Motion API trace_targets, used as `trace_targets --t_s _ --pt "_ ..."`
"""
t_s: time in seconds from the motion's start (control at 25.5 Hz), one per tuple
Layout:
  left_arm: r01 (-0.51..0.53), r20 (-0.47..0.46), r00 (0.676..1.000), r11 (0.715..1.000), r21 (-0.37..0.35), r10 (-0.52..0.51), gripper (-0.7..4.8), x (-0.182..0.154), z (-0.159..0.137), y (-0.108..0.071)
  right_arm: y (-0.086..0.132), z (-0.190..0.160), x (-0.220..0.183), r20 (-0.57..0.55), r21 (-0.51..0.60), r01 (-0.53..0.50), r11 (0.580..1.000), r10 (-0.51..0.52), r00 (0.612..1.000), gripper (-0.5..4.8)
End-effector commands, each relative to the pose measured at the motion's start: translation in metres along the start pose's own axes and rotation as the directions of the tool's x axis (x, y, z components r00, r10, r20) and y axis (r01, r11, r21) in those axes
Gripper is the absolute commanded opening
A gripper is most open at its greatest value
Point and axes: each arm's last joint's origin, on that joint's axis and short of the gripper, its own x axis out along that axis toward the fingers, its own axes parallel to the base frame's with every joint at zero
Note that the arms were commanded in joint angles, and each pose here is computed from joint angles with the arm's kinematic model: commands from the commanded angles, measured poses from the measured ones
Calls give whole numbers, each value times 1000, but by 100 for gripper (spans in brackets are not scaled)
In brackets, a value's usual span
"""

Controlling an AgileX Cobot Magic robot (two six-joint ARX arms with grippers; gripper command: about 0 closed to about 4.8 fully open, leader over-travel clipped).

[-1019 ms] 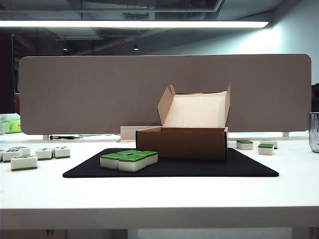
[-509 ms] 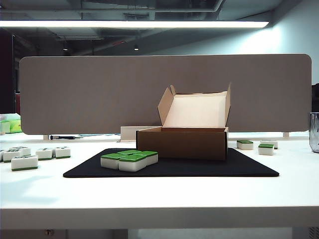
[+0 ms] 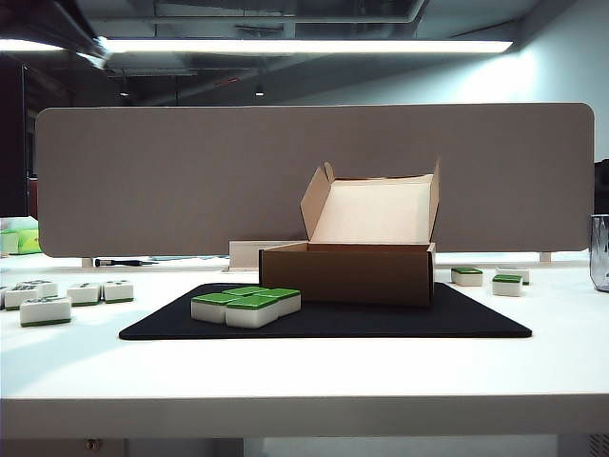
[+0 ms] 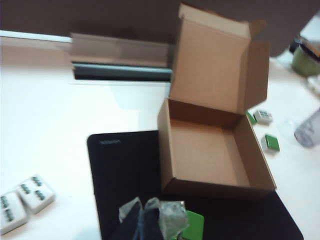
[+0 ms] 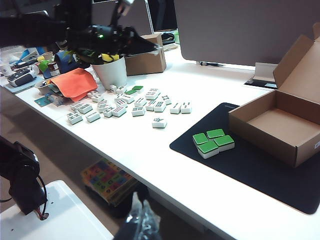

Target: Pick up four mahjong tiles and put them into the paper box.

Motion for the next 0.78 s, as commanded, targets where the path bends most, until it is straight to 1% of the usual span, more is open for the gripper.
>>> trace_targets --t_s 0.04,0.12,0.16,0.2,0.24,0.31,0.39,0.55,0.67,0.78 --pt "43 -76 996 998 34 -41 -5 17 8 -10 2 0 -2 19 -22 -4 1000 4 1000 -1" --pt "79 -186 980 994 72 -65 -5 43 14 -21 2 0 -2 18 -22 -3 1000 4 1000 -1" --pt "92 -212 975 992 82 -72 -5 49 15 -24 2 0 -2 18 -22 -4 1000 4 1000 -1" --pt "102 -271 960 990 96 -72 -5 63 16 -31 2 0 -2 18 -22 -4 1000 4 1000 -1" --pt "96 -302 951 990 101 -61 -5 70 17 -33 2 0 -2 18 -22 -3 1000 4 1000 -1" --pt "93 -389 920 991 99 -48 -5 92 18 -40 2 0 -2 18 -21 -1 1000 2 1000 -1" --pt "106 -479 877 985 134 -29 -5 115 17 -46 2 0 -2 19 -22 -1 1000 1 1000 -1" --pt "110 -554 832 978 175 6 -5 140 11 -55 2 0 -2 18 -21 -1 1000 2 1000 -1" --pt "120 -604 797 975 185 16 -5 160 6 -64 2 0 -2 18 -22 -1 1000 2 1000 -1" --pt "139 -640 768 973 186 13 -4 176 0 -72 2 0 -2 18 -21 -1 1000 1 1000 -1"
